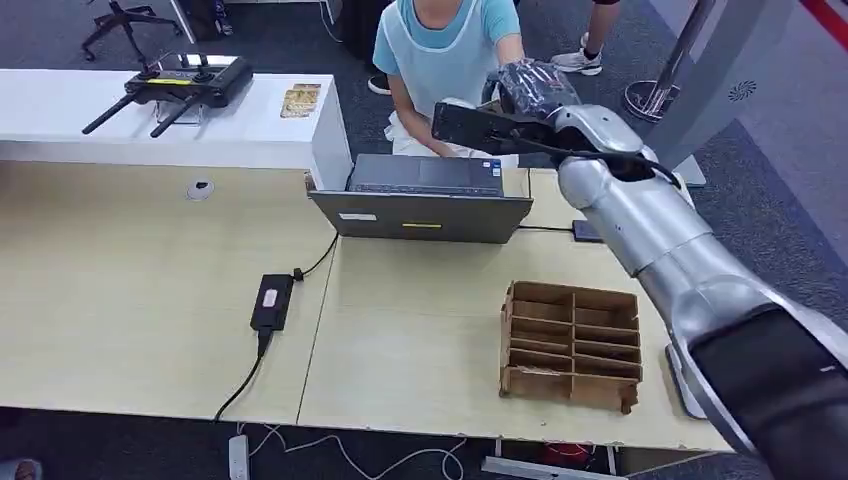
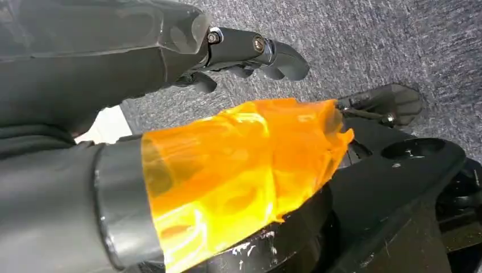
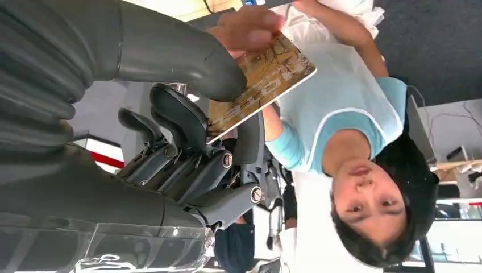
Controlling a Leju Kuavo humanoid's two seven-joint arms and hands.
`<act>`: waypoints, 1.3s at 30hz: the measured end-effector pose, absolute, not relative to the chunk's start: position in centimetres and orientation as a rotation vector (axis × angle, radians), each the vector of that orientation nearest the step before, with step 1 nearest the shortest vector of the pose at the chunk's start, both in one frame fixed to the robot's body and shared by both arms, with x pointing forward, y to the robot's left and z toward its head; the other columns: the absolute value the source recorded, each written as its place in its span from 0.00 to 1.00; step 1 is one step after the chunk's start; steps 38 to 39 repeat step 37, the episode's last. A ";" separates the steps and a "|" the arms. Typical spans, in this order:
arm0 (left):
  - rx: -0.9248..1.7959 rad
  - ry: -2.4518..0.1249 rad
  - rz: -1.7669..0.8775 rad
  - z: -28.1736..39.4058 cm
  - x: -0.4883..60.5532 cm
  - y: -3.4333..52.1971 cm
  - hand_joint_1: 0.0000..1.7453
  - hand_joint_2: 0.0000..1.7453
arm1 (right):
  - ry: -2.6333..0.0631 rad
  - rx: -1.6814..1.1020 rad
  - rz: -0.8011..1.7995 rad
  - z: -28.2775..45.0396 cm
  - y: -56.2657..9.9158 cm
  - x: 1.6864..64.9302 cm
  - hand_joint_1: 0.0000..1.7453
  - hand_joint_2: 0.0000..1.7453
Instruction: Pass the card to the sensor for recognition and then transmit it.
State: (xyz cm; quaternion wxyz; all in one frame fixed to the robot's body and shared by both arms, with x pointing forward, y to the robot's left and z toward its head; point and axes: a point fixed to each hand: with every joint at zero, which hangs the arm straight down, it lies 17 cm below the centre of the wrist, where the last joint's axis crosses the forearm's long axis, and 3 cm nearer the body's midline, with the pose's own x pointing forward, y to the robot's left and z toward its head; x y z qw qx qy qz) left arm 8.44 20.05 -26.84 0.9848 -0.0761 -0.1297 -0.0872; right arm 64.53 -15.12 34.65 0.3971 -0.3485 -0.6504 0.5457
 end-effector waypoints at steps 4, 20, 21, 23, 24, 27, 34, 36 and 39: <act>-0.153 -0.260 -0.180 -26.8 8.4 20.0 0.00 0.00 | -1.631 -0.889 1.389 34.1 -15.2 64.7 0.77 1.00; -0.153 -0.257 -0.194 -26.9 8.2 20.0 0.00 0.00 | -1.598 -0.913 1.363 33.2 -16.5 65.3 0.00 1.00; -0.153 -0.257 -0.195 -26.9 8.2 20.0 0.00 0.00 | -1.601 -0.918 1.356 33.3 -16.6 65.3 0.00 1.00; -0.153 -0.257 -0.197 -26.9 8.2 20.0 0.00 0.00 | -1.613 -0.932 1.343 33.7 -16.7 65.4 0.00 1.00; -0.153 -0.257 -0.198 -26.9 8.1 20.0 0.00 0.00 | -1.619 -0.954 1.332 34.0 -17.0 65.5 0.00 1.00; -0.153 -0.256 -0.200 -26.9 8.1 20.0 0.00 0.00 | -1.662 -1.065 1.277 36.1 -18.0 65.7 0.00 1.00; -0.148 -0.258 -0.197 -26.9 7.9 20.0 0.00 0.00 | -1.832 -1.241 0.999 40.5 -21.2 64.0 0.00 1.00; -0.148 -0.263 -0.186 -26.9 7.8 20.1 0.00 0.00 | -1.893 -1.195 0.906 40.7 -22.1 62.9 0.00 1.00; -0.149 -0.264 -0.180 -26.9 7.7 20.0 0.00 0.00 | -1.922 -1.160 0.874 40.5 -22.4 62.4 0.00 1.00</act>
